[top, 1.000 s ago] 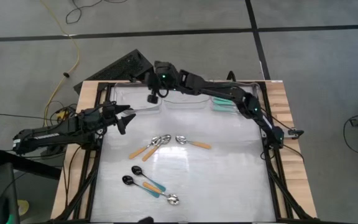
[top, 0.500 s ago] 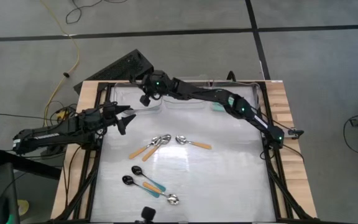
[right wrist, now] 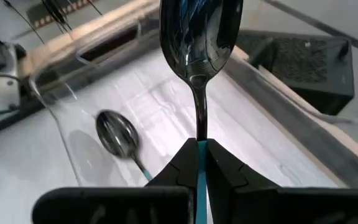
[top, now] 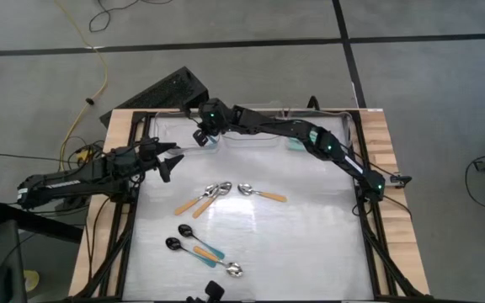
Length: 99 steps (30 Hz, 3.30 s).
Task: Sort silverware by color (type)
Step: Put the center blue spoon into the top left transparent bin, then put the top blue spoon into the top left transparent bin
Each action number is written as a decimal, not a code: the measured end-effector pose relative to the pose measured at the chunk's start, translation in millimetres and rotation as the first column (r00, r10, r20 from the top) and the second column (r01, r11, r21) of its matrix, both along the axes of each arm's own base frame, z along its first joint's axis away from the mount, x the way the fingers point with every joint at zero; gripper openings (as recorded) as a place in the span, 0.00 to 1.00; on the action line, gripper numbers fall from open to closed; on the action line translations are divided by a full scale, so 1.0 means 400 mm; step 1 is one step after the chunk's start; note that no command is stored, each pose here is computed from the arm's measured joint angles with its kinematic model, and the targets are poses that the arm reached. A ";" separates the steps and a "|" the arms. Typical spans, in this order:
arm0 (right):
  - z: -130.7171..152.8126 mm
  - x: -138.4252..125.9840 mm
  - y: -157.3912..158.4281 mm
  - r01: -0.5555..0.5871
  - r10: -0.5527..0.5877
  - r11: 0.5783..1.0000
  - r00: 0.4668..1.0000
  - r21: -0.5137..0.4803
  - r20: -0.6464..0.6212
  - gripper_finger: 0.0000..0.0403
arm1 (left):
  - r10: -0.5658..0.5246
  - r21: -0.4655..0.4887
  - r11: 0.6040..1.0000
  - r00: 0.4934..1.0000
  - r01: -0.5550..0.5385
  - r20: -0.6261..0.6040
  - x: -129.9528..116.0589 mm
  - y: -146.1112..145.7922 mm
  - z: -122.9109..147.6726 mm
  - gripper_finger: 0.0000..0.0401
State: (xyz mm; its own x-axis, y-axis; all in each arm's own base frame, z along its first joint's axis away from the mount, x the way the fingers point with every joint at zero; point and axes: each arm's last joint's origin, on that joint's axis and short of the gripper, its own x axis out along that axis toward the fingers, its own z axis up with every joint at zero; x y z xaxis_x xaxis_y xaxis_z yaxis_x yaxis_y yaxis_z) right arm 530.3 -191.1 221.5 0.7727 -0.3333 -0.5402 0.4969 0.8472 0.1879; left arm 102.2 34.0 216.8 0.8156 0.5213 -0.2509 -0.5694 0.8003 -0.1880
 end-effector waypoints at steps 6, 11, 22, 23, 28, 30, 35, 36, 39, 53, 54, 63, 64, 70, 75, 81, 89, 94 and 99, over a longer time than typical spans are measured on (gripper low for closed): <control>-0.006 -0.007 -0.009 0.031 -0.030 0.999 0.999 0.039 -0.013 0.09 | 0.000 0.005 1.000 1.000 0.000 0.014 0.001 0.000 0.003 0.69; -0.021 -0.013 -0.016 0.038 -0.037 0.998 0.999 0.046 -0.032 0.09 | 0.000 0.007 1.000 1.000 0.000 0.018 0.001 0.000 0.005 0.69; -0.021 -0.012 -0.016 0.032 -0.031 0.999 0.999 0.038 -0.035 0.14 | -0.001 0.012 1.000 1.000 0.001 0.018 0.001 0.000 0.005 0.69; -0.021 -0.012 -0.016 0.032 -0.031 0.999 0.999 0.037 -0.034 0.15 | -0.001 0.012 1.000 1.000 0.001 0.018 0.001 0.000 0.005 0.69; -0.020 -0.012 -0.016 0.029 -0.028 0.999 0.999 0.032 -0.031 0.15 | -0.001 0.012 1.000 1.000 0.001 0.018 0.001 0.000 0.005 0.69; -0.020 -0.012 -0.016 0.021 -0.021 1.000 0.999 0.021 -0.036 0.15 | -0.001 0.012 1.000 1.000 0.001 0.018 0.001 0.000 0.005 0.69; -0.018 -0.010 -0.014 -0.001 0.001 1.000 0.999 -0.009 -0.038 0.15 | -0.001 0.012 1.000 1.000 0.001 0.018 0.001 0.000 0.005 0.69; -0.018 -0.009 -0.014 -0.001 0.001 1.000 0.999 -0.010 -0.035 0.15 | -0.001 0.012 1.000 1.000 0.001 0.018 0.001 0.000 0.005 0.69; -0.015 -0.008 -0.015 -0.002 0.001 1.000 1.000 -0.015 -0.025 0.15 | -0.001 0.011 1.000 1.000 0.001 0.018 0.001 0.000 0.005 0.69; -0.014 0.001 0.006 -0.093 0.089 0.992 0.995 -0.081 -0.049 0.27 | 0.000 0.008 1.000 1.000 0.000 0.020 0.001 0.000 0.005 0.69; -0.013 0.001 0.006 -0.088 0.085 0.993 0.995 -0.083 -0.048 0.30 | -0.001 0.008 1.000 1.000 0.000 0.020 0.001 0.000 0.005 0.69; 0.047 -0.013 0.008 -0.098 0.097 0.990 0.995 -0.106 -0.010 0.44 | -0.001 0.009 1.000 1.000 0.000 0.020 0.001 0.000 0.005 0.69; 0.074 -0.023 0.011 -0.099 0.099 0.989 0.995 -0.112 -0.006 0.44 | -0.001 0.008 1.000 1.000 0.000 0.019 0.001 0.000 0.005 0.69; 0.216 -0.104 0.048 -0.185 0.166 0.967 0.979 -0.174 -0.115 0.44 | -0.001 0.008 1.000 1.000 0.000 0.019 0.001 0.000 0.005 0.69; 0.330 -0.215 0.113 -0.244 0.209 0.963 0.944 -0.114 -0.257 0.41 | -0.003 0.005 1.000 1.000 0.003 0.021 0.001 0.000 0.005 0.69; 0.382 -0.309 0.250 -0.319 0.300 0.947 0.849 0.031 -0.435 0.39 | -0.047 -0.008 0.999 0.999 0.047 0.026 0.003 -0.003 0.005 0.69; 0.390 -0.338 0.476 -0.508 0.477 0.855 0.697 0.101 -0.535 0.39 | -0.466 -0.057 0.880 0.880 0.471 0.090 0.014 -0.034 0.013 0.69; 0.377 -0.299 0.580 -0.575 0.515 0.818 0.718 0.016 -0.468 0.39 | -0.523 -0.056 0.845 0.843 0.532 0.121 0.016 -0.041 0.019 0.69; 0.309 -0.236 0.641 -0.473 0.393 0.869 0.838 -0.143 -0.378 0.39 | -0.513 -0.022 0.856 0.853 0.517 0.100 0.017 -0.041 0.019 0.69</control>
State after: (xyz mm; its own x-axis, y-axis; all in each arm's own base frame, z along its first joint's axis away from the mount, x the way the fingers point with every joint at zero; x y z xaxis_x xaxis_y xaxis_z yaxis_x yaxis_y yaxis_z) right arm 436.0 65.4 344.9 0.6580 -0.1474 -0.7385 0.0671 0.9882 -0.1374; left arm 108.8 17.5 224.5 0.9838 0.0103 -0.1791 -0.0577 0.9634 -0.2617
